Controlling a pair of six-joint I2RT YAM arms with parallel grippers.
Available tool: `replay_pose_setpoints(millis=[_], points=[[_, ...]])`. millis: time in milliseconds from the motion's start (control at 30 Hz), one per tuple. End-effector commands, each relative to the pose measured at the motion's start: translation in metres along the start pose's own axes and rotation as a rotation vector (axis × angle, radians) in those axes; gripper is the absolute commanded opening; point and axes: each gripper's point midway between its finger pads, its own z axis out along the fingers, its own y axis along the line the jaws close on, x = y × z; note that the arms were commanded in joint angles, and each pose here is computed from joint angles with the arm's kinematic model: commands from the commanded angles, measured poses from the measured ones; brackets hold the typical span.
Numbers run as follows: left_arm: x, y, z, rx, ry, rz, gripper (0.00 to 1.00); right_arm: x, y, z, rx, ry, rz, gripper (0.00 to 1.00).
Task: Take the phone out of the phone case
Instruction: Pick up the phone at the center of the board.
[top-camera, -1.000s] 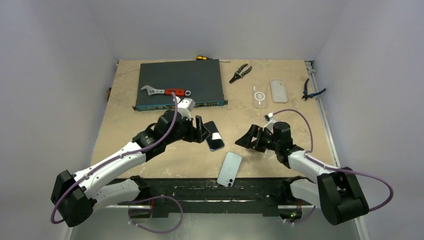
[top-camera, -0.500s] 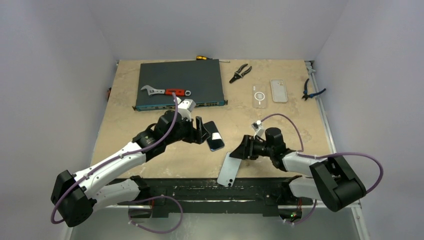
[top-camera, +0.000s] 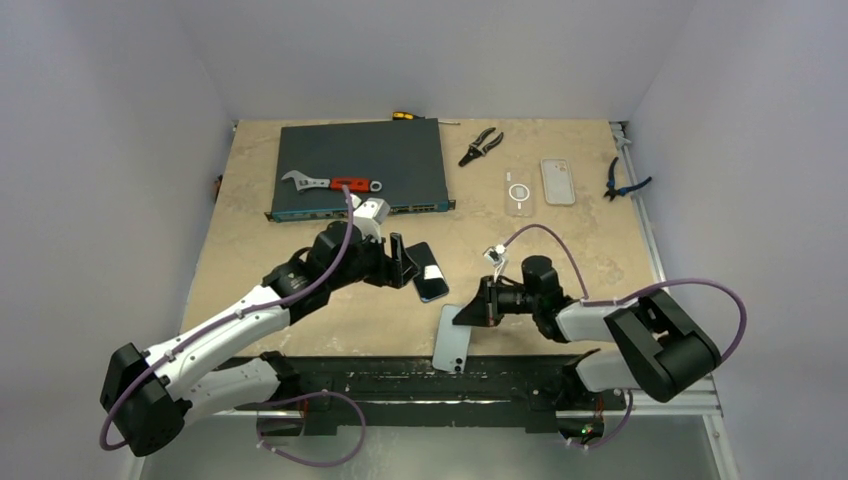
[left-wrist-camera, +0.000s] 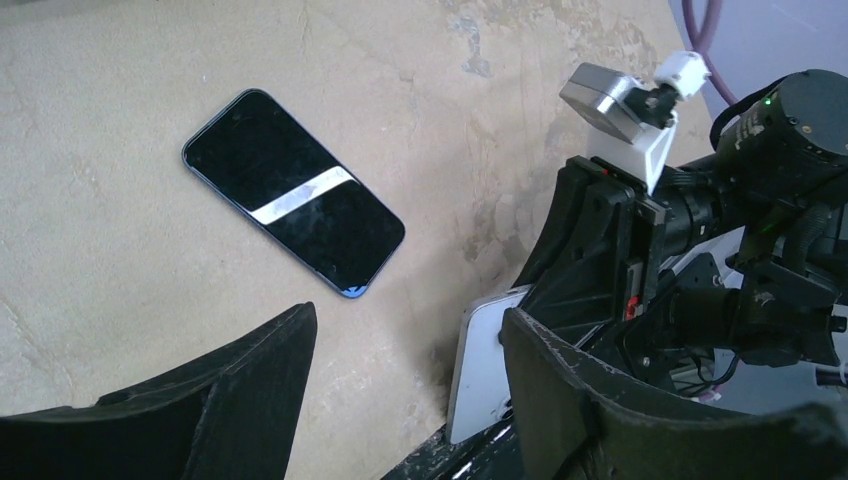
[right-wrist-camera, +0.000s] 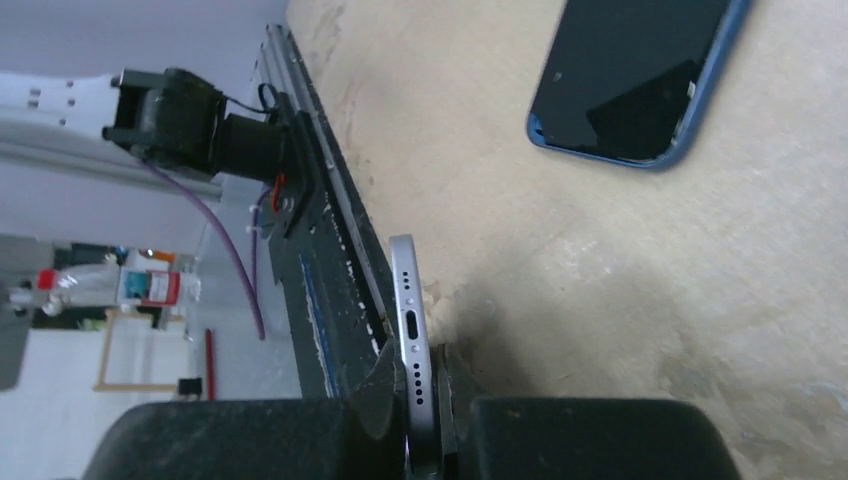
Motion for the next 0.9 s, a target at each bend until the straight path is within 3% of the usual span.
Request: replay_pose_setpoints(millis=[0, 167, 333, 500, 600, 867], points=[[-0.011, -0.009, -0.008, 0.026, -0.033, 0.014, 0.67, -0.013, 0.024, -0.003, -0.077, -0.038, -0.042, 0.0], [-0.025, -0.016, -0.018, 0.036, -0.073, 0.005, 0.67, -0.047, 0.065, -0.017, -0.097, -0.11, -0.139, 0.0], [-0.056, -0.028, -0.038, 0.047, -0.172, -0.011, 0.67, -0.096, 0.096, -0.039, 0.029, -0.214, -0.309, 0.0], [-0.083, -0.022, -0.056, -0.024, -0.268, -0.016, 0.68, -0.151, 0.109, -0.072, 0.229, -0.437, -0.557, 0.0], [-0.086, -0.024, -0.061, -0.029, -0.271, -0.02, 0.7, -0.166, 0.139, -0.091, 0.23, -0.562, -0.711, 0.0], [-0.1, -0.099, -0.076, 0.328, -0.22, -0.048, 0.82, -0.17, 0.209, -0.121, 0.23, -0.721, -1.053, 0.0]])
